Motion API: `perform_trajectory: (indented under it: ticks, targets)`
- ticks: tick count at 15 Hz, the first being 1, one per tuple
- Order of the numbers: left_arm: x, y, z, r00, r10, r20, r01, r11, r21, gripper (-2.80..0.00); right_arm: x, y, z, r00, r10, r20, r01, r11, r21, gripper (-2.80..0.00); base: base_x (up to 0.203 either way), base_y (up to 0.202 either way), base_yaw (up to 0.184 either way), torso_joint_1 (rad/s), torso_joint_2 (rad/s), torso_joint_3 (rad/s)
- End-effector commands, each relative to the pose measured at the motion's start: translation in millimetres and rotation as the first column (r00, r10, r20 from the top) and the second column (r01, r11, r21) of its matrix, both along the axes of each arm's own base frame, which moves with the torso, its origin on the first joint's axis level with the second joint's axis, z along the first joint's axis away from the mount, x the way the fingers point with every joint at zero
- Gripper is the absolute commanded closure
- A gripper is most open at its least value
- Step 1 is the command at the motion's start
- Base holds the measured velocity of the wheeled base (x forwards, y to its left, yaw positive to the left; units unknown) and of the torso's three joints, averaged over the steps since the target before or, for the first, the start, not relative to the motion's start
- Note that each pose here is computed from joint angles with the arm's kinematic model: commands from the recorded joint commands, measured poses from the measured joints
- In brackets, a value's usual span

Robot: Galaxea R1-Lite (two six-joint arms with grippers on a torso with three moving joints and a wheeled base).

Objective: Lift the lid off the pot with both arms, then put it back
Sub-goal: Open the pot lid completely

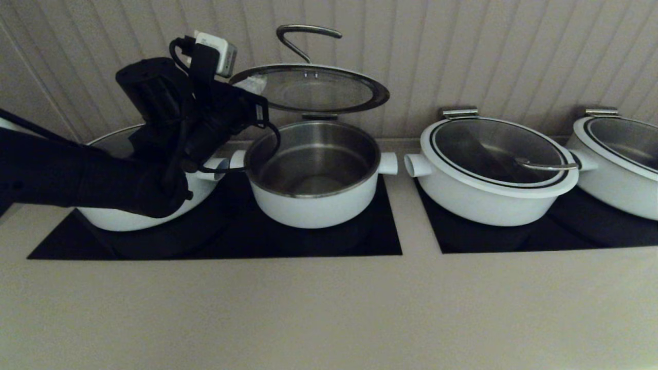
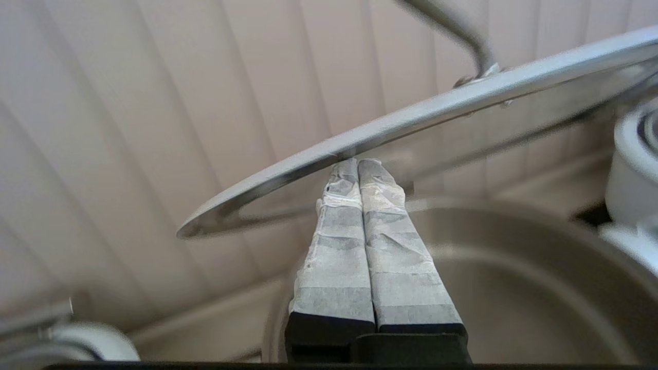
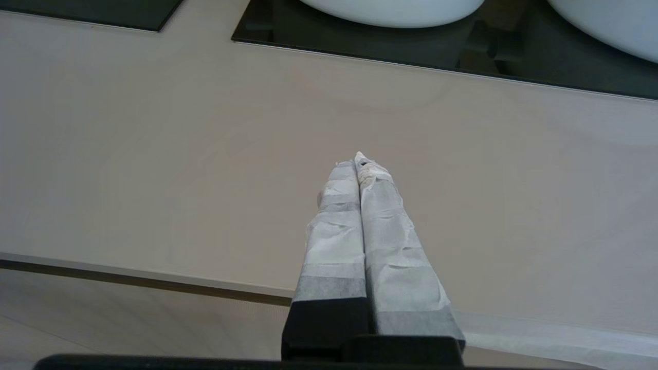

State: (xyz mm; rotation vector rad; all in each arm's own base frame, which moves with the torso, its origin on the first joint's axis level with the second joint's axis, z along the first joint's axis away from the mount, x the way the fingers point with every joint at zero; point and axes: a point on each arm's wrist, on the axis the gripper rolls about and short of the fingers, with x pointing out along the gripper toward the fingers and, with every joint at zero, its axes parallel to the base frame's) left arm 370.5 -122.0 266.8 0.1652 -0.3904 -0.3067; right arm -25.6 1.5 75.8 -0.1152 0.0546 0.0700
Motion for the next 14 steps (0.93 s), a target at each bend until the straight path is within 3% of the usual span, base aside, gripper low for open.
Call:
perform_trajectory:
  ticks: [1, 6, 14]
  targets:
    - [6.6, -2.2, 6.5, 0.999, 0.000, 0.036, 0.000, 1.000, -0.011, 0.00, 0.1, 0.0, 0.1, 1.000, 0.000, -0.001, 0.000, 1.000, -0.001, 0.00, 0.000, 0.000, 0.000, 0.000, 0.00, 0.000]
    - [16.6, -5.5, 26.0, 0.993, 0.001, 0.118, 0.004, 0.999, -0.038, 0.00, 0.0, 0.0, 0.1, 1.000, 0.001, 0.000, -0.001, 1.000, -0.001, 0.00, 0.000, 0.000, 0.000, 0.000, 0.00, 0.000]
    - [25.6, -8.4, 13.6, 0.996, 0.000, 0.092, 0.003, 1.000, -0.030, 0.00, -0.1, 0.0, 0.0, 1.000, 0.001, 0.000, -0.001, 1.000, -0.001, 0.00, 0.000, 0.000, 0.000, 0.000, 0.00, 0.000]
